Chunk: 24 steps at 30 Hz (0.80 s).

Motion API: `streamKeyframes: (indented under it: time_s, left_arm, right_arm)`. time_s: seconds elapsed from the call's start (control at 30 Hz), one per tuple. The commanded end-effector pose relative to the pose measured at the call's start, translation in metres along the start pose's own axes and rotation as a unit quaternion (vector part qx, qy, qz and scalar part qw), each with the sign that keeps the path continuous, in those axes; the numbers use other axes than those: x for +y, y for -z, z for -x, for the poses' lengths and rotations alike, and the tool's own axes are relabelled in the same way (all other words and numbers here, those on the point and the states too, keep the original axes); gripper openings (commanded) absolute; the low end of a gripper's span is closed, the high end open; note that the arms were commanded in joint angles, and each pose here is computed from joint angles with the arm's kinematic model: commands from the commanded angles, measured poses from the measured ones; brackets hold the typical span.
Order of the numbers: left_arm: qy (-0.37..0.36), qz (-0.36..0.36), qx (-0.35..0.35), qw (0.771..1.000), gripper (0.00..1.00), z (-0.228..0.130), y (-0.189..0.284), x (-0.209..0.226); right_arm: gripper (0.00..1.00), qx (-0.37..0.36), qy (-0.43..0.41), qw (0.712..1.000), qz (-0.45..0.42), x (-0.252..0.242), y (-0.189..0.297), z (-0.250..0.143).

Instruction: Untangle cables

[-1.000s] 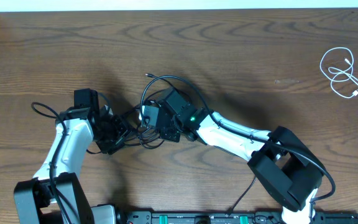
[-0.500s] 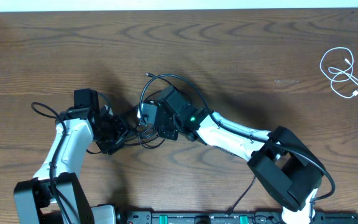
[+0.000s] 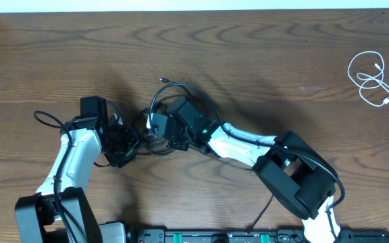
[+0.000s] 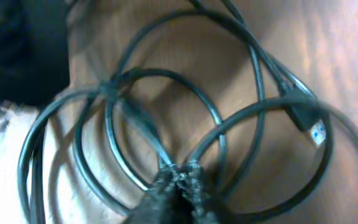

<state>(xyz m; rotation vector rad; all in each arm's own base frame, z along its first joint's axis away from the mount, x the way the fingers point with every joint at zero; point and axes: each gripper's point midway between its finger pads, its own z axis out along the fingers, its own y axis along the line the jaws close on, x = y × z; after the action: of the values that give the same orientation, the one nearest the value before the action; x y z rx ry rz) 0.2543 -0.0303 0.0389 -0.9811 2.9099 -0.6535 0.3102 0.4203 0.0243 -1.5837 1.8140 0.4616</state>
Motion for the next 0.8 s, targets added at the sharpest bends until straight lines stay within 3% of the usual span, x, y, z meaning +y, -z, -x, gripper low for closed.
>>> streamKeyframes:
  time_s: [0.0, 0.13, 0.37, 0.57, 0.77]
  left_arm:
    - [0.002, 0.005, 0.000, 1.000, 0.61, -0.002, -0.001, 0.003]
    - [0.002, 0.005, 0.000, 1.000, 0.61, -0.002, -0.001, 0.002]
    - [0.001, 0.003, -0.002, 1.000, 0.61, -0.001, -0.001, 0.002]
    - [-0.005, -0.004, -0.015, 1.000, 0.61, 0.005, 0.000, -0.002]
    - [-0.006, -0.015, -0.035, 0.999, 0.61, 0.015, 0.000, -0.008]
  right_arm:
    - [0.02, -0.011, 0.006, 1.000, -0.009, -0.003, 0.000, 0.005]
    - [0.01, -0.021, -0.017, 1.000, -0.015, -0.006, 0.005, 0.013]
    - [0.01, -0.070, -0.160, 0.984, -0.027, -0.022, 0.049, 0.052]
    - [0.01, -0.116, -0.223, 0.966, 0.057, -0.004, 0.091, 0.088]
    - [0.01, -0.068, -0.300, 0.946, 0.097, 0.015, 0.092, 0.071]
